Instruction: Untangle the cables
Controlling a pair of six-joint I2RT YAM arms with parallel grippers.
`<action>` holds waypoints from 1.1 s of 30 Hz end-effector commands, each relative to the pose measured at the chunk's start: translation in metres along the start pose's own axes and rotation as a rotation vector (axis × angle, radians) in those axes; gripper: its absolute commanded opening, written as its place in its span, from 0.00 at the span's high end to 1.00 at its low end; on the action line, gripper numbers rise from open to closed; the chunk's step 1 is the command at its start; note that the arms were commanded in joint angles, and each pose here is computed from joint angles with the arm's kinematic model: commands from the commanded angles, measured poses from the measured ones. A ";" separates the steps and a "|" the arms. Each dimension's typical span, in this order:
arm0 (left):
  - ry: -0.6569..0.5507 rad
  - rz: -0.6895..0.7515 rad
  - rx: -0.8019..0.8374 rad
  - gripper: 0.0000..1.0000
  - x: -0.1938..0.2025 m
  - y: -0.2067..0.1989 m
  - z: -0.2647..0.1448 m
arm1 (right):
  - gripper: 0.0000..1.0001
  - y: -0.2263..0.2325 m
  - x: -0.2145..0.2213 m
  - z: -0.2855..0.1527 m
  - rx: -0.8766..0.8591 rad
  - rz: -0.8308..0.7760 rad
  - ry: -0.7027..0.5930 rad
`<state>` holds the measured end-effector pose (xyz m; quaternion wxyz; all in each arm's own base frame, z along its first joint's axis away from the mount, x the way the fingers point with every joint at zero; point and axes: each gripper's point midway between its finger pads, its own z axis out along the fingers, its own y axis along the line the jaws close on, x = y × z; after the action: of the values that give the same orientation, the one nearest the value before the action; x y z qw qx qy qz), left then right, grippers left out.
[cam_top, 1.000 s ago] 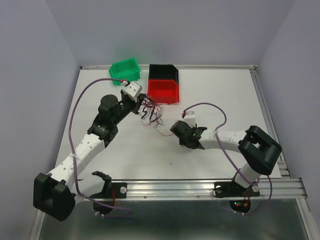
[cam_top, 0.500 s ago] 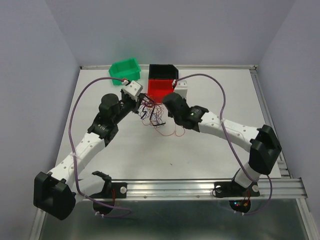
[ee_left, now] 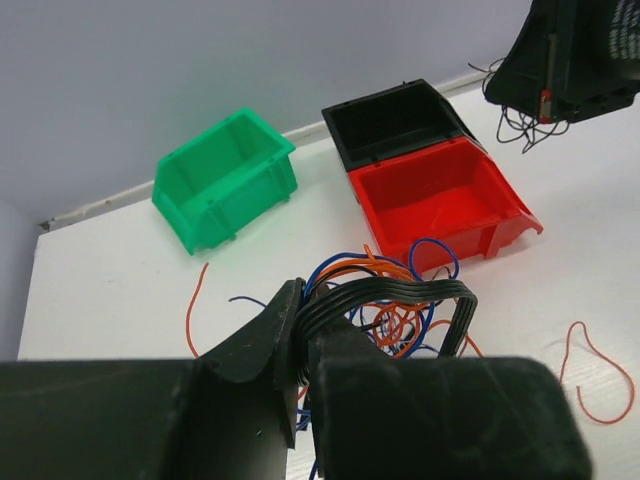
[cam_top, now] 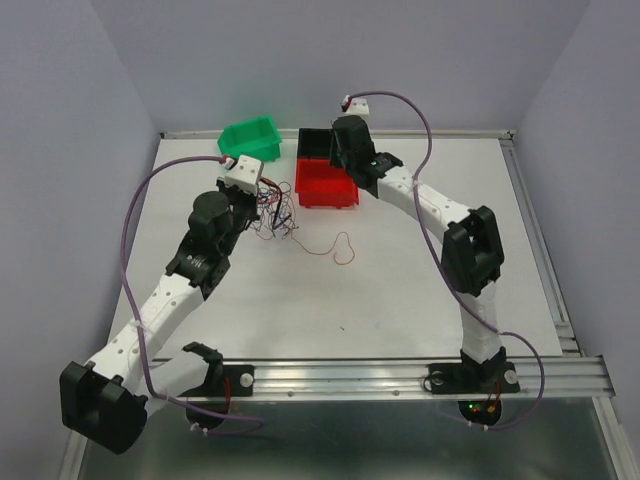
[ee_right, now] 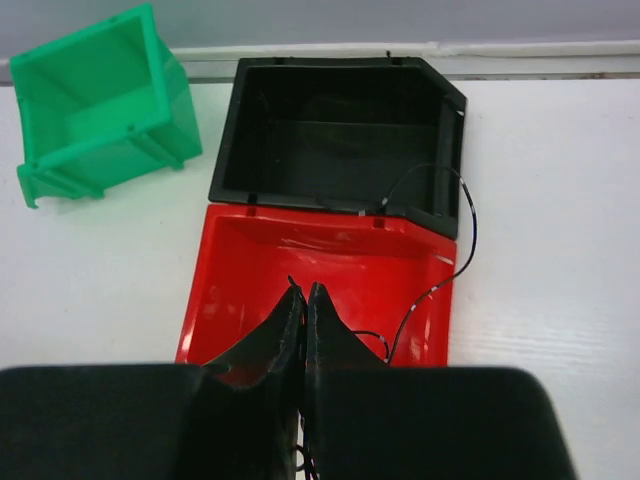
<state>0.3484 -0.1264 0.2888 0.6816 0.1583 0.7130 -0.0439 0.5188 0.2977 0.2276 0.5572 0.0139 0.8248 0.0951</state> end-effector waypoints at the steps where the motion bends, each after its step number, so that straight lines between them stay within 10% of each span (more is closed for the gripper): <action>1: -0.057 -0.004 -0.073 0.87 -0.020 0.016 -0.001 | 0.99 0.036 -0.026 0.022 -0.166 0.037 -0.043; 16: -0.023 0.014 -0.043 0.87 -0.009 0.009 0.009 | 0.98 0.044 0.025 0.060 -0.258 0.131 0.018; 24: -0.014 0.016 -0.033 0.87 -0.006 0.007 0.011 | 0.75 0.049 0.027 0.037 -0.296 0.149 -0.011; 28: -0.014 0.019 -0.033 0.87 -0.006 0.007 0.012 | 0.33 0.047 0.027 0.031 -0.290 0.142 -0.018; 33: -0.016 0.020 -0.010 0.87 -0.005 0.002 0.013 | 0.30 0.043 0.014 0.019 -0.277 0.130 -0.051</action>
<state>0.3567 -0.1256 0.2635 0.6537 0.1656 0.7379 -0.0256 0.5278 0.3444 0.1469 0.5049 -0.0127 0.8344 0.2207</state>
